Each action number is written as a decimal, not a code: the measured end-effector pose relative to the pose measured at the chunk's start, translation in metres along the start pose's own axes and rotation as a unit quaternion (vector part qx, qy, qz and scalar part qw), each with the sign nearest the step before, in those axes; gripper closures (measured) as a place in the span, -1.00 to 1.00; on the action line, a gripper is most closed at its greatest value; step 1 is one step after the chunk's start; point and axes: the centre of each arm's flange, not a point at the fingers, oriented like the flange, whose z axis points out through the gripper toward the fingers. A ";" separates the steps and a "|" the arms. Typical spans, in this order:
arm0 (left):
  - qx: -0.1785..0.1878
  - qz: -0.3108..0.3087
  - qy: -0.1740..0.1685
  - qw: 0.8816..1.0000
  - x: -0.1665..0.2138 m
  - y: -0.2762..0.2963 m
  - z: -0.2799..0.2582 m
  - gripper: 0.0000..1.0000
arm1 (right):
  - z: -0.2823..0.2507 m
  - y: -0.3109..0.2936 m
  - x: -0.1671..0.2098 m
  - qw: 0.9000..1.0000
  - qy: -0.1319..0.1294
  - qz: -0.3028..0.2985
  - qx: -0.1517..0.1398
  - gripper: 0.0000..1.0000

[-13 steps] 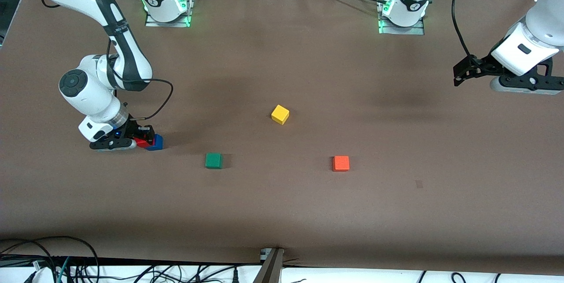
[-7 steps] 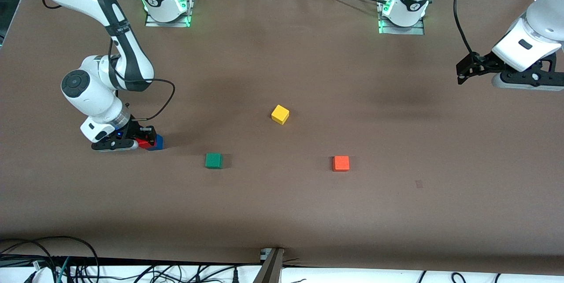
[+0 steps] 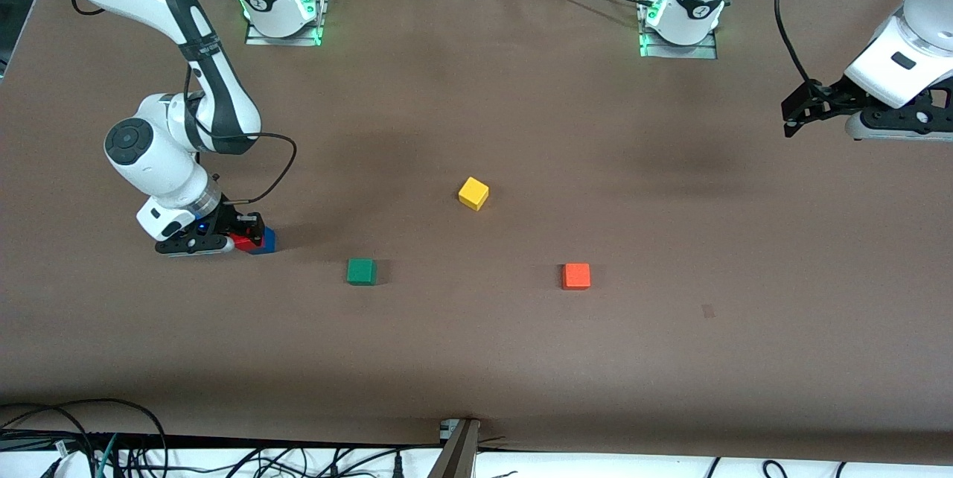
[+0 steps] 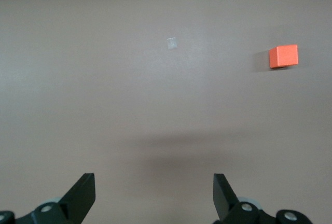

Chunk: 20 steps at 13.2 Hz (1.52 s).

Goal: Pass red block to right arm, stack on blue

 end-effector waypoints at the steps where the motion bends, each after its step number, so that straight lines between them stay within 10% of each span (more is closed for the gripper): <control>1: 0.000 -0.003 0.000 1.000 0.000 -0.001 0.000 -1.00 | 0.000 0.001 0.000 1.000 0.000 0.000 0.000 -0.15; 20: -0.004 -0.056 -0.017 0.998 0.013 -0.009 -0.010 -1.00 | 0.001 0.003 0.003 1.000 0.001 0.015 -0.002 -0.15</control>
